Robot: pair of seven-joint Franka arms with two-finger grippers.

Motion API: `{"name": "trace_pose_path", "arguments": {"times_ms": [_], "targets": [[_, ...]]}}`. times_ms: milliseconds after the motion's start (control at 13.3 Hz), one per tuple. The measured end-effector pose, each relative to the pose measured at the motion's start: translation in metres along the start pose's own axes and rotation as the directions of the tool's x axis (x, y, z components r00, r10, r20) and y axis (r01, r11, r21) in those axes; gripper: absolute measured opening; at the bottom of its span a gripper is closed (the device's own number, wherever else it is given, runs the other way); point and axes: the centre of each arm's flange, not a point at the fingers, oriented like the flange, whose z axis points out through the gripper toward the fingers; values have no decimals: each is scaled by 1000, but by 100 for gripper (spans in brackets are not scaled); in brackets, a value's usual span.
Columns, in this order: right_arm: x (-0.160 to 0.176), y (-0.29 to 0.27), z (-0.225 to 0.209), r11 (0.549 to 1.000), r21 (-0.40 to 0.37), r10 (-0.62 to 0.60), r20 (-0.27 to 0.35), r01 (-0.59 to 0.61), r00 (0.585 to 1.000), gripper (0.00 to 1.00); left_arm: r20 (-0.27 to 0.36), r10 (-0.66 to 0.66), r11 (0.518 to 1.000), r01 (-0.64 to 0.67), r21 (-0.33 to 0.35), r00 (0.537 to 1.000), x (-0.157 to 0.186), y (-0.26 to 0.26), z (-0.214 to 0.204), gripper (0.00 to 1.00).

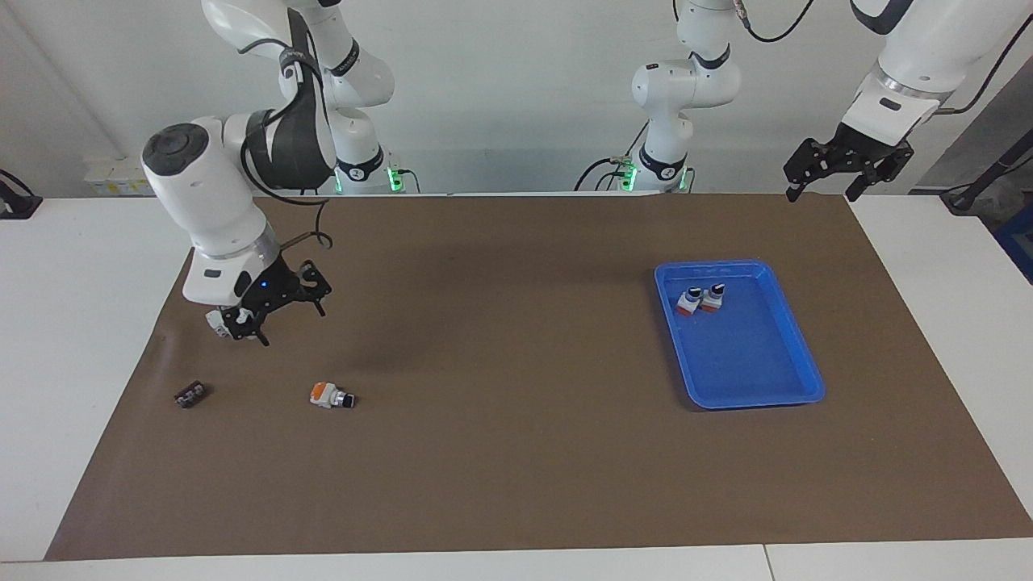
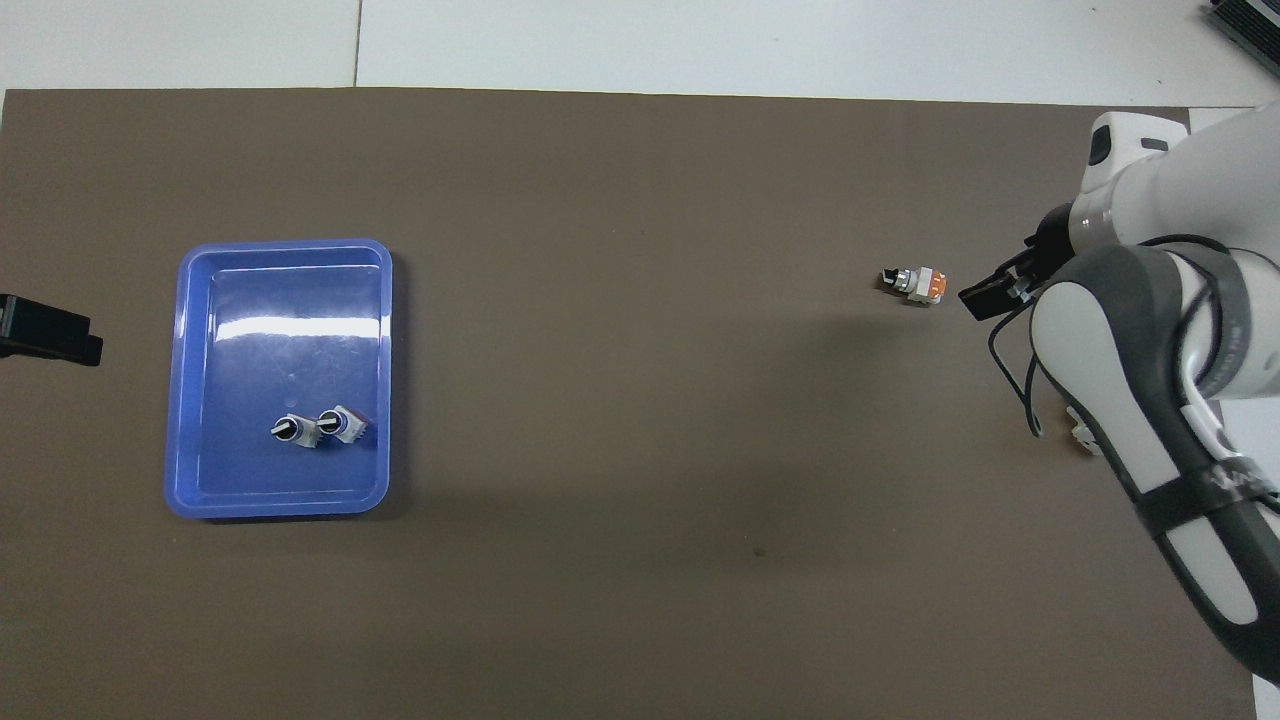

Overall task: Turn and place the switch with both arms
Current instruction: 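Reach the right gripper to the white-and-orange switch block and grasp it, then carry the switch toward the tray while the left gripper reaches over it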

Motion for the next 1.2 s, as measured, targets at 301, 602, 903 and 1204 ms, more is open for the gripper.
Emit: {"name": "trace_pose_path", "arguments": {"times_ms": [301,602,903,1204], "targets": [[3,8,72,960,-41,-278,-23,277,960,100,0,0,1000,0,0,1000,0,0,0,100],[-3,5,114,921,-24,-388,-6,388,922,99,0,0,1000,0,0,1000,0,0,0,100],[-11,7,153,888,-39,-459,-5,459,888,99,0,0,1000,0,0,1000,0,0,0,100],[-9,5,161,881,-45,-472,-8,471,882,71,0,0,1000,0,0,1000,0,0,0,100]]}}
